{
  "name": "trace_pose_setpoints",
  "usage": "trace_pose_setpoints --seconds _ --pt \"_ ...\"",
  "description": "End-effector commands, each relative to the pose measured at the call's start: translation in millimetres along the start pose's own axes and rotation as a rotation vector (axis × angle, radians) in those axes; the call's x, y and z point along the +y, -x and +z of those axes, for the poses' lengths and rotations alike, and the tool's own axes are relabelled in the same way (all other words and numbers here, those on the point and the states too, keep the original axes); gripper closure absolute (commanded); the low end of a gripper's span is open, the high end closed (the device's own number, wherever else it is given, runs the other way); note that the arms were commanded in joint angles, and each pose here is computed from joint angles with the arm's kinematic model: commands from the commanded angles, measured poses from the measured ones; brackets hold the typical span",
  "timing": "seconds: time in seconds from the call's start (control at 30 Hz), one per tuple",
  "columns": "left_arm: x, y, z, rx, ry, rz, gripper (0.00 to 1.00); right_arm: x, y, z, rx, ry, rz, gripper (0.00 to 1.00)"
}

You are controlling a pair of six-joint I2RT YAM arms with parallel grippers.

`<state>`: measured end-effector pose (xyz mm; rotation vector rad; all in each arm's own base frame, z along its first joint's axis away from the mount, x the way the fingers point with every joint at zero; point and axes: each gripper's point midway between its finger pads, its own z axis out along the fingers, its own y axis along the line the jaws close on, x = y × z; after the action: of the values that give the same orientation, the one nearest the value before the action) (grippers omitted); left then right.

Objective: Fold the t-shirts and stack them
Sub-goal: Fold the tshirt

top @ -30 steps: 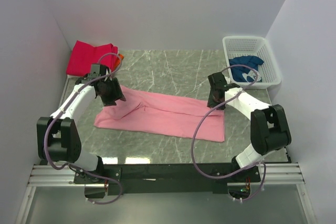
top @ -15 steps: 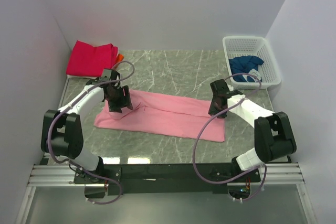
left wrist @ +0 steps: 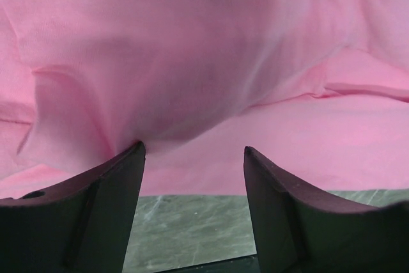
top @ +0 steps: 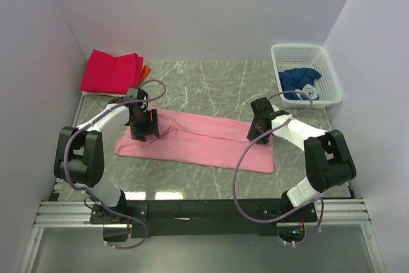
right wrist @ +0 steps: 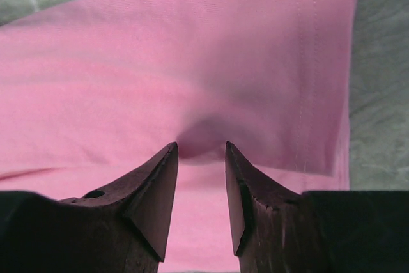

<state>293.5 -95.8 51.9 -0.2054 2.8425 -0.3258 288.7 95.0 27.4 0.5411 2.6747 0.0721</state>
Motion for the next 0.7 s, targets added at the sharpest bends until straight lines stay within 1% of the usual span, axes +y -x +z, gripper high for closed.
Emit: trace_pose_setpoints --seconds 0.0,0.17,0.23,0.27,0.33,0.37,0.47,0.6,0.67 --pt "2.1 12.1 6.2 -0.028 0.022 0.021 0.32 1.0 -7.3 15.9 0.022 -0.013 0.015 0.57" --pt "-4.6 10.8 15.9 0.006 0.017 0.042 0.34 -13.6 -14.9 23.6 0.068 -0.100 0.014 0.58" --pt "-6.6 9.3 17.7 0.016 0.016 0.052 0.37 -21.5 -13.7 23.2 0.084 -0.134 0.028 0.60" --pt "-10.1 8.5 18.1 0.019 0.012 0.066 0.41 -24.0 -13.9 22.7 0.090 -0.145 0.041 0.61" --pt "-14.0 7.0 19.3 0.030 0.008 0.081 0.45 -32.8 -13.3 20.5 0.103 -0.174 0.057 0.62" --pt "-17.6 4.9 19.8 0.034 0.004 0.094 0.50 -36.9 -13.7 19.2 0.110 -0.186 0.059 0.62" --pt "-26.7 1.0 23.0 0.052 -0.012 0.121 0.56 -51.8 -14.1 17.7 0.126 -0.210 0.080 0.62" --pt "-47.3 -6.0 24.5 0.089 -0.080 0.146 0.57 -70.2 -13.6 15.2 0.133 -0.225 0.117 0.61" --pt "-64.8 -9.1 21.0 0.100 -0.143 0.154 0.56 -80.0 -15.1 14.6 0.143 -0.240 0.121 0.62"
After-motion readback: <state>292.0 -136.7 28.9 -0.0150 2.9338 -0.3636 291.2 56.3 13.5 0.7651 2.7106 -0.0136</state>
